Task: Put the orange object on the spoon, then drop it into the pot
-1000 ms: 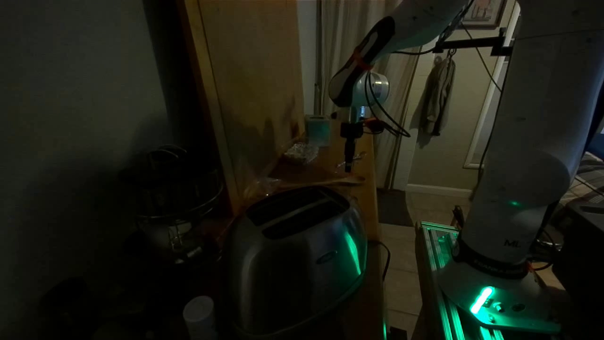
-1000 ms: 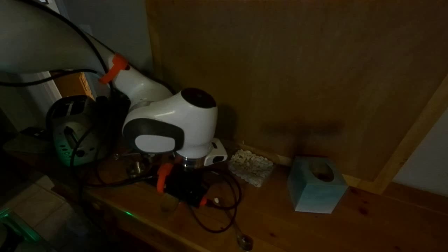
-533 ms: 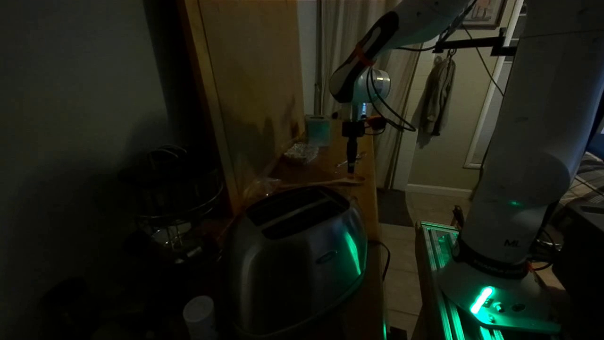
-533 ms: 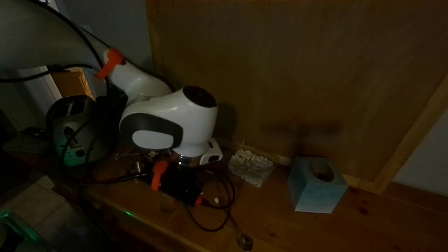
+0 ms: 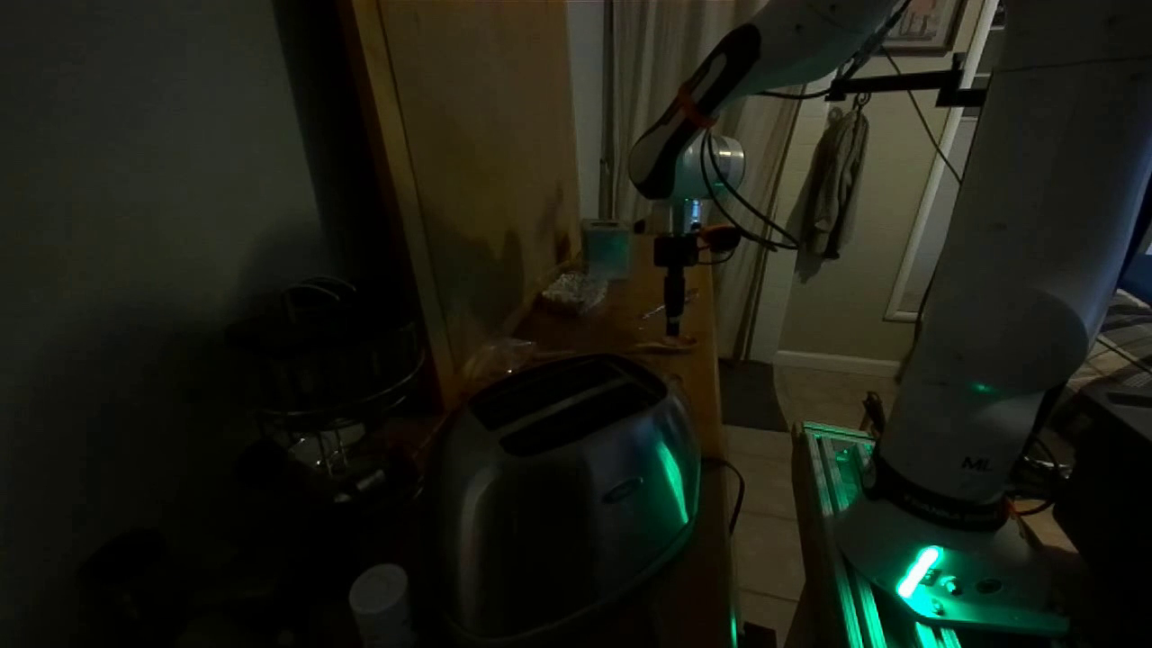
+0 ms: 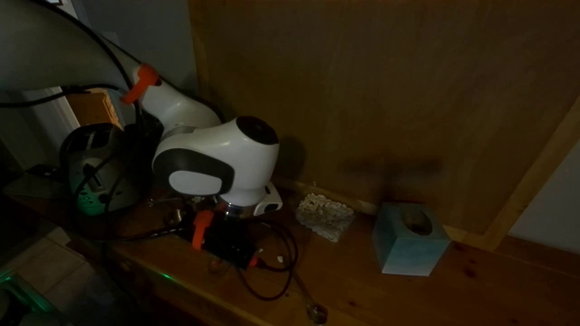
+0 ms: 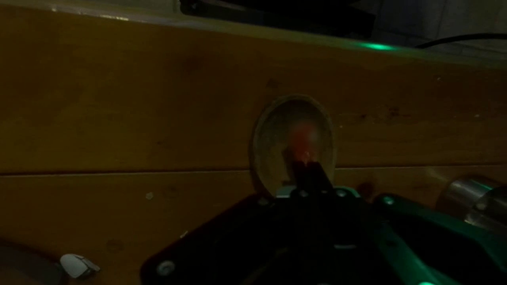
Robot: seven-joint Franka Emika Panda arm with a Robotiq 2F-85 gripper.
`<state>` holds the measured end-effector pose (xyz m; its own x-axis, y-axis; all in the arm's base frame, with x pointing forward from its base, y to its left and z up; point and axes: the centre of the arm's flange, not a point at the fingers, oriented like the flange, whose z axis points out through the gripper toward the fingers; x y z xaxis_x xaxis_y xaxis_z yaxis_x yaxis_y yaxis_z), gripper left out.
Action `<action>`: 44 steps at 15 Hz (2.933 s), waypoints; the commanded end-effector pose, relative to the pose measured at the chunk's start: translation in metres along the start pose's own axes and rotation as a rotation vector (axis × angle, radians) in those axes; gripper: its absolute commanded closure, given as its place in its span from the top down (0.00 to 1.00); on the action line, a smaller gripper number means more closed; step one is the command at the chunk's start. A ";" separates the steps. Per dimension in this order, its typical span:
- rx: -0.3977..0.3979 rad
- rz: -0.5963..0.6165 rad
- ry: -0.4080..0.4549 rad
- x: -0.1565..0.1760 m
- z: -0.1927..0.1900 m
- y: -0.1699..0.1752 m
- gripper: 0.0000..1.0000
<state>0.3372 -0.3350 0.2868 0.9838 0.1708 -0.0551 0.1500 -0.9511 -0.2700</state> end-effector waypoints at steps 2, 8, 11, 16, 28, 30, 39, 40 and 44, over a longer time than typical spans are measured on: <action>0.029 -0.027 0.032 -0.002 -0.001 -0.008 0.40; 0.028 -0.048 0.062 0.001 -0.005 -0.012 0.81; 0.022 -0.132 0.114 0.008 -0.012 -0.023 1.00; 0.018 -0.333 0.167 0.037 -0.014 -0.055 1.00; 0.005 -0.400 0.146 0.060 0.000 -0.078 1.00; -0.024 -0.448 0.146 0.068 0.001 -0.084 1.00; -0.095 -0.519 0.183 0.091 0.003 -0.078 1.00; -0.093 -0.518 0.189 0.093 0.005 -0.077 1.00; -0.094 -0.499 0.235 0.100 0.015 -0.075 1.00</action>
<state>0.4138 -0.2427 0.3002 0.7908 0.5655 0.2342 0.6029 -0.7857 -0.1387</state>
